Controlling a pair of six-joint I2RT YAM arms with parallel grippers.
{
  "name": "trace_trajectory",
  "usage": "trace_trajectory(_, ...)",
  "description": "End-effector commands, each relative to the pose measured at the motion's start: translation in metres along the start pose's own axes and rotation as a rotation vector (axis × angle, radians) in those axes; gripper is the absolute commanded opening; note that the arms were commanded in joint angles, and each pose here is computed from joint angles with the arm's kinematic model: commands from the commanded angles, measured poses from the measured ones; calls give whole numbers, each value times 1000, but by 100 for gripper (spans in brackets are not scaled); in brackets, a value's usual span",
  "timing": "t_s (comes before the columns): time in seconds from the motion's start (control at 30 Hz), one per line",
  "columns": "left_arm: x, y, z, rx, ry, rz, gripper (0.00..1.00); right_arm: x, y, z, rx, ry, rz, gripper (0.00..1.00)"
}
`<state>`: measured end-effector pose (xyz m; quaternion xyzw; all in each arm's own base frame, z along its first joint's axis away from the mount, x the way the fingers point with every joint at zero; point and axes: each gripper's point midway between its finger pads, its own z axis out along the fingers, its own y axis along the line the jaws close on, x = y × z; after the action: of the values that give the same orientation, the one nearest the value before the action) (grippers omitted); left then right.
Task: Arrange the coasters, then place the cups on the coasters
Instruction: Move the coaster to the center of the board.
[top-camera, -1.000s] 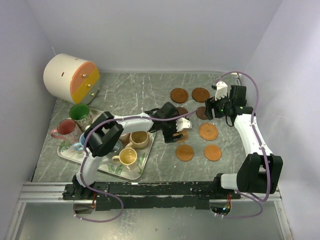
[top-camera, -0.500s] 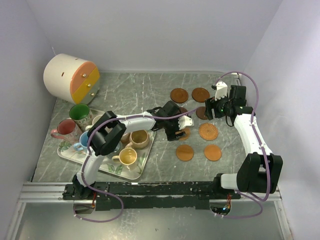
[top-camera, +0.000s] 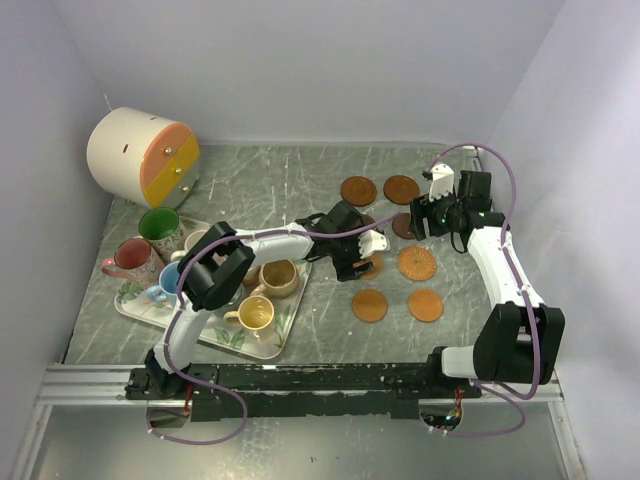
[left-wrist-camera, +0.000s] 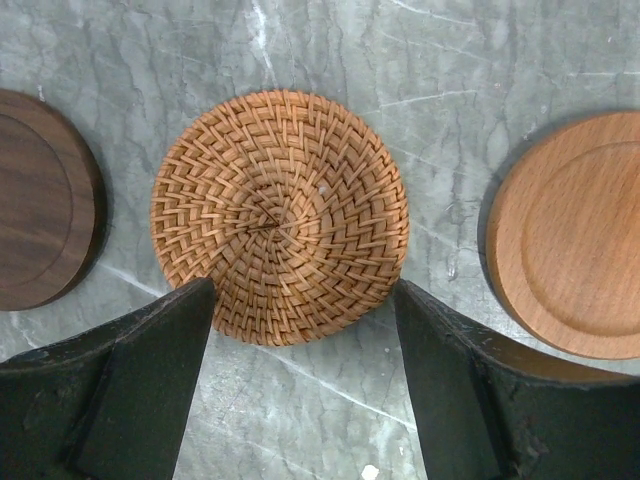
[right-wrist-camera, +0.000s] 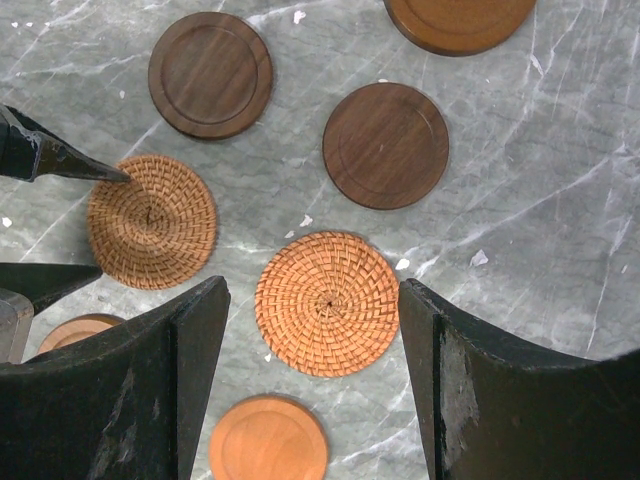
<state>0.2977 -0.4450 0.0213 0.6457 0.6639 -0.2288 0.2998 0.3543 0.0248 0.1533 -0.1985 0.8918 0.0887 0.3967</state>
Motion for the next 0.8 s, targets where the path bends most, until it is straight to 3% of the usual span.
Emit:
trace_trajectory(0.0, 9, -20, 12, 74, 19, -16, 83, 0, -3, -1, 5, 4, 1, 69)
trace_trajectory(0.47, -20, -12, -10, 44, -22, 10, 86, -1, -4, 0, 9, 3, 7, 69)
trace_trajectory(0.77, -52, -2, -51, 10, -70, 39, 92, -5, -3, -4, 10, -23, -1, 70)
